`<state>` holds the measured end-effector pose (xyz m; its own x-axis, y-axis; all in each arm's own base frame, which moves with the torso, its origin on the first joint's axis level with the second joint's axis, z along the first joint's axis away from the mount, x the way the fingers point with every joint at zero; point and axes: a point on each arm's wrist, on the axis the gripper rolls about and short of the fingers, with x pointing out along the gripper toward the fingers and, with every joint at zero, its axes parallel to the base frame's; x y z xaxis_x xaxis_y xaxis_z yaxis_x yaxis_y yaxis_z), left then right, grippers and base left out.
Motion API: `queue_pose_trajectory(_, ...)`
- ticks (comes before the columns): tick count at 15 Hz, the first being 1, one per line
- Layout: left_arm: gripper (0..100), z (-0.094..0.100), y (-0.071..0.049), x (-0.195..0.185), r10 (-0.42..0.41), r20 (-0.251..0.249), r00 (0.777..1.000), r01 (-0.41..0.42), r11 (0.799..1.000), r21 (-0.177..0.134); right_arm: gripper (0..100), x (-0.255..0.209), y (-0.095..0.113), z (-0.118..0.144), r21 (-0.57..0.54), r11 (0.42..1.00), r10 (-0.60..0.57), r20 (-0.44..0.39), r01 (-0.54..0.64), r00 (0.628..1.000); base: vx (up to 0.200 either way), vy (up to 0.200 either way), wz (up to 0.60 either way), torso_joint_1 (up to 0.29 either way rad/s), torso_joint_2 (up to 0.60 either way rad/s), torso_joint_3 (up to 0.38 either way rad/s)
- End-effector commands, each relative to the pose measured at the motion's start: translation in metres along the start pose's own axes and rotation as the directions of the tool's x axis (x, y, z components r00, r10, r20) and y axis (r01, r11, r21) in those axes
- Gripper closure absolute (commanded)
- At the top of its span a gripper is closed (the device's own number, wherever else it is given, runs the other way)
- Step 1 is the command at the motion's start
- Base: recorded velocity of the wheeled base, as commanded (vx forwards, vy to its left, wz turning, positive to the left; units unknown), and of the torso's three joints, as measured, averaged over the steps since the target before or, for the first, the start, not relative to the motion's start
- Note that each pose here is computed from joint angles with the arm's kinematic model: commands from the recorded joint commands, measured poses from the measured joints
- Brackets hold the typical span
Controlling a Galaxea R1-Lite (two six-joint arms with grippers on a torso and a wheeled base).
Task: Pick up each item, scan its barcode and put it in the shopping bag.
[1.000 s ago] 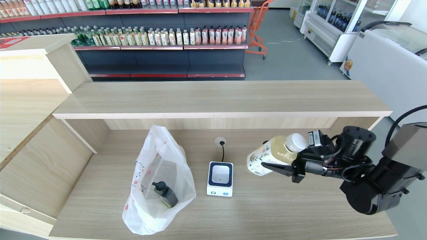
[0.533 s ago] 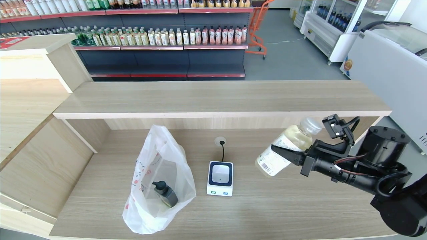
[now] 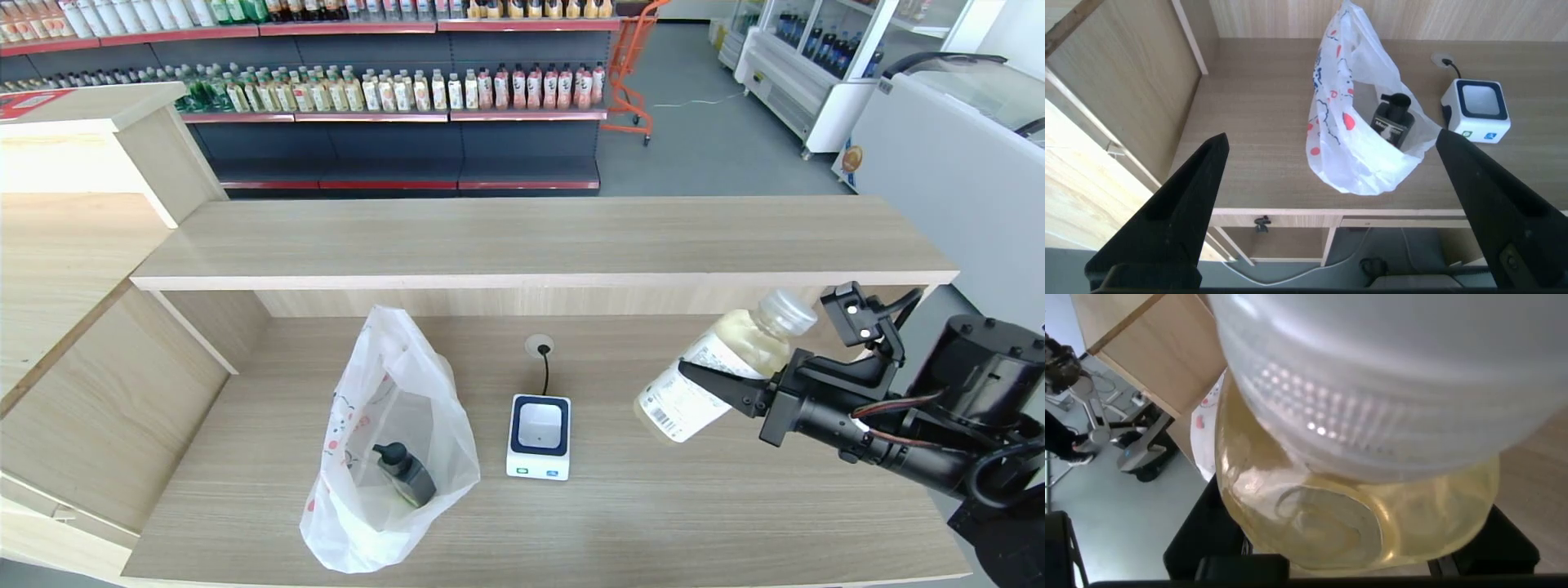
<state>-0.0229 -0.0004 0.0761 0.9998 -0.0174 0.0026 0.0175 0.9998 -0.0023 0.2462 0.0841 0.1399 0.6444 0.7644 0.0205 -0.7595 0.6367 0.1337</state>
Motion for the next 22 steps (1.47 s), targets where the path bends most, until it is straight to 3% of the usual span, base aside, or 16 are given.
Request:
queue_pose_trajectory(1,0,0.000,0.000,0.000,-0.001,0.001,1.000,0.001,1.000,-0.001,100,-0.003,0.002,0.004,-0.006,1.000,0.001,0.010,-0.001,1.000,0.000,0.200,0.00,0.002,0.01,0.002)
queue_pose_trajectory(9,0,0.000,0.000,0.000,0.001,-0.001,1.000,-0.001,1.000,0.001,100,-0.002,0.002,0.004,-0.005,1.000,0.001,0.009,-0.001,1.000,0.000,0.200,0.00,0.000,0.00,0.005)
queue_pose_trajectory(11,0,0.000,0.000,0.000,0.001,0.001,1.000,-0.001,1.000,-0.001,100,0.000,0.001,0.001,0.001,1.000,-0.002,-0.002,0.002,1.000,0.000,0.000,0.00,0.000,0.00,0.000)
queue_pose_trajectory(18,0,0.000,0.000,0.000,0.001,0.001,1.000,-0.001,1.000,-0.001,100,0.025,-0.017,-0.038,0.088,0.996,-0.002,-0.160,0.016,0.987,0.000,0.000,0.00,0.000,0.00,0.000)
queue_pose_trajectory(20,0,0.000,0.000,0.000,0.001,0.001,1.000,-0.001,1.000,-0.001,100,0.046,-0.036,-0.060,0.045,0.999,-0.009,-0.198,0.018,0.980,0.000,0.000,0.00,0.000,0.00,0.000)
queue_pose_trajectory(22,0,0.000,0.000,0.000,0.001,0.001,1.000,-0.001,1.000,-0.001,100,0.056,-0.038,-0.070,0.044,0.999,0.012,-0.213,-0.002,0.977,0.000,0.000,0.00,0.000,0.00,0.000)
